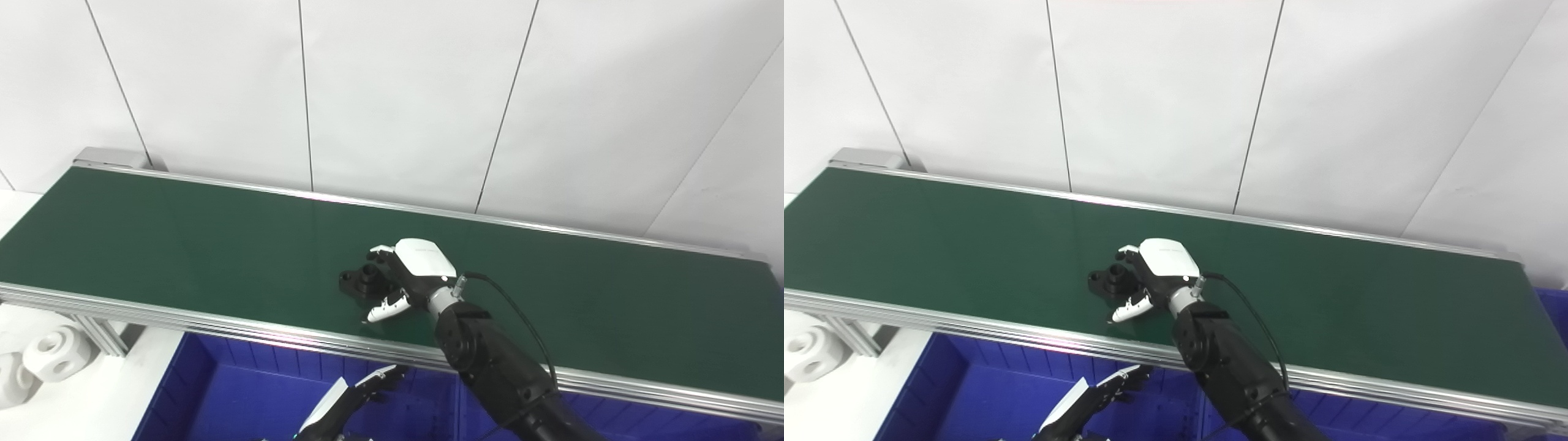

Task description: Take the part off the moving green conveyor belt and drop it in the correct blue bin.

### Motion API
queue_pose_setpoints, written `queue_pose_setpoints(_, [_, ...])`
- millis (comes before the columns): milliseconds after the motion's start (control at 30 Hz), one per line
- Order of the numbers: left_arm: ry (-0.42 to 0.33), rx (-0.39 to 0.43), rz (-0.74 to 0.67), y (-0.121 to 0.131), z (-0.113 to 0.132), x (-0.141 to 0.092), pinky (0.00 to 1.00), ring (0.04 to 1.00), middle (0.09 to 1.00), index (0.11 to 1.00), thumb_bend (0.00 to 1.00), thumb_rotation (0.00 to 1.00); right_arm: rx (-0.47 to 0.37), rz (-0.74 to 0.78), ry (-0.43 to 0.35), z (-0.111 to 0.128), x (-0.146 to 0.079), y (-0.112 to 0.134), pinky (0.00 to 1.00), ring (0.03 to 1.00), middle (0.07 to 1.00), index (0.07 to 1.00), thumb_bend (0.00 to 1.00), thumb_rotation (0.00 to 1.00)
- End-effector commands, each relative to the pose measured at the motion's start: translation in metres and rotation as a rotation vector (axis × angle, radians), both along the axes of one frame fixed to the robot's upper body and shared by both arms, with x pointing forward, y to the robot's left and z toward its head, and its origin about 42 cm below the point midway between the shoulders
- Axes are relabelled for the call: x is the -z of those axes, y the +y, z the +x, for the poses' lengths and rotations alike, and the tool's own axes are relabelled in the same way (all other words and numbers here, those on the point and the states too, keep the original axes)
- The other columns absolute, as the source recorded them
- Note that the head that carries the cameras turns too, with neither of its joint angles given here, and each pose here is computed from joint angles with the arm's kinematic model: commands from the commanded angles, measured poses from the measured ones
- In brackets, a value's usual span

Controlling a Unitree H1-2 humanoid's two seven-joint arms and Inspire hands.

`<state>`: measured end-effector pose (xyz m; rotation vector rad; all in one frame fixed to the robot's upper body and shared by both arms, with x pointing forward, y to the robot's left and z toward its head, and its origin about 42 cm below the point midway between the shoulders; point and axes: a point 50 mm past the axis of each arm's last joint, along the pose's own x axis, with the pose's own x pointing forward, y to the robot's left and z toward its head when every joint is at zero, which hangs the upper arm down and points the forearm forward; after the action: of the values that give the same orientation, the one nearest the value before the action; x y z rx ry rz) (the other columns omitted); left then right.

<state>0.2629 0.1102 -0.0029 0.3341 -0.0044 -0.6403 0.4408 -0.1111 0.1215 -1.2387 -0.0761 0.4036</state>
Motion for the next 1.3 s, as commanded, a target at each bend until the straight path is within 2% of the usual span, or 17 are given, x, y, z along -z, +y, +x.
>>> queue_pose_setpoints(0, [-0.084,0.013,-0.042,-0.01,0.009,-0.016,0.8,0.864,0.892,0.888,0.77,0.34,-0.058,0.01,-0.094,0.012,-0.025,0.009,0.72,0.764,0.792,0.804,0.77,0.29])
queue_pose_setpoints(133, [-0.09,0.013,-0.036,-0.012,0.01,-0.016,0.8,0.858,0.889,0.887,0.76,0.33,-0.062,-0.009,-0.083,0.008,-0.014,0.004,0.72,0.763,0.789,0.796,0.75,0.29])
queue_pose_setpoints(233, [-0.1,0.012,-0.031,-0.014,0.01,-0.017,0.78,0.847,0.884,0.886,0.76,0.34,-0.067,-0.023,-0.096,0.004,-0.003,-0.001,0.7,0.739,0.766,0.78,0.72,0.24])
queue_pose_setpoints(300, [-0.101,0.011,-0.033,-0.014,0.01,-0.017,0.78,0.843,0.883,0.887,0.75,0.33,-0.071,-0.025,-0.115,0.001,0.004,-0.005,0.61,0.66,0.699,0.739,0.66,0.14])
queue_pose_setpoints(333, [-0.1,0.01,-0.035,-0.015,0.01,-0.018,0.77,0.84,0.88,0.886,0.75,0.32,-0.068,-0.02,-0.126,0.0,0.006,-0.007,0.5,0.561,0.596,0.707,0.61,0.07])
queue_pose_setpoints(367, [-0.1,0.01,-0.036,-0.015,0.011,-0.018,0.77,0.838,0.879,0.886,0.75,0.32,-0.067,-0.015,-0.135,-0.001,0.008,-0.008,0.39,0.449,0.528,0.58,0.56,0.03])
queue_pose_setpoints(433, [-0.102,0.01,-0.033,-0.015,0.011,-0.018,0.77,0.838,0.877,0.886,0.74,0.31,-0.063,-0.019,-0.149,-0.002,0.008,-0.011,0.31,0.387,0.454,0.532,0.53,0.0])
queue_pose_setpoints(833, [-0.089,0.008,-0.036,-0.015,0.014,-0.016,0.79,0.854,0.881,0.887,0.75,0.31,-0.086,-0.044,-0.205,-0.003,-0.008,-0.016,0.3,0.381,0.427,0.53,0.52,0.0])
queue_pose_setpoints(900, [-0.089,0.009,-0.035,-0.014,0.014,-0.016,0.79,0.853,0.882,0.888,0.75,0.31,-0.088,-0.049,-0.208,-0.003,-0.01,-0.017,0.27,0.345,0.431,0.514,0.53,0.0])
queue_pose_setpoints(1033, [-0.096,0.014,-0.034,-0.014,0.014,-0.017,0.79,0.85,0.881,0.89,0.75,0.32,-0.099,-0.043,-0.216,-0.006,-0.016,-0.018,0.29,0.367,0.425,0.524,0.52,0.0])
queue_pose_setpoints(1267, [-0.097,0.01,-0.048,-0.014,0.013,-0.019,0.79,0.854,0.884,0.889,0.75,0.3,-0.117,0.07,-0.314,-0.025,-0.046,-0.023,0.27,0.348,0.427,0.521,0.52,0.0])
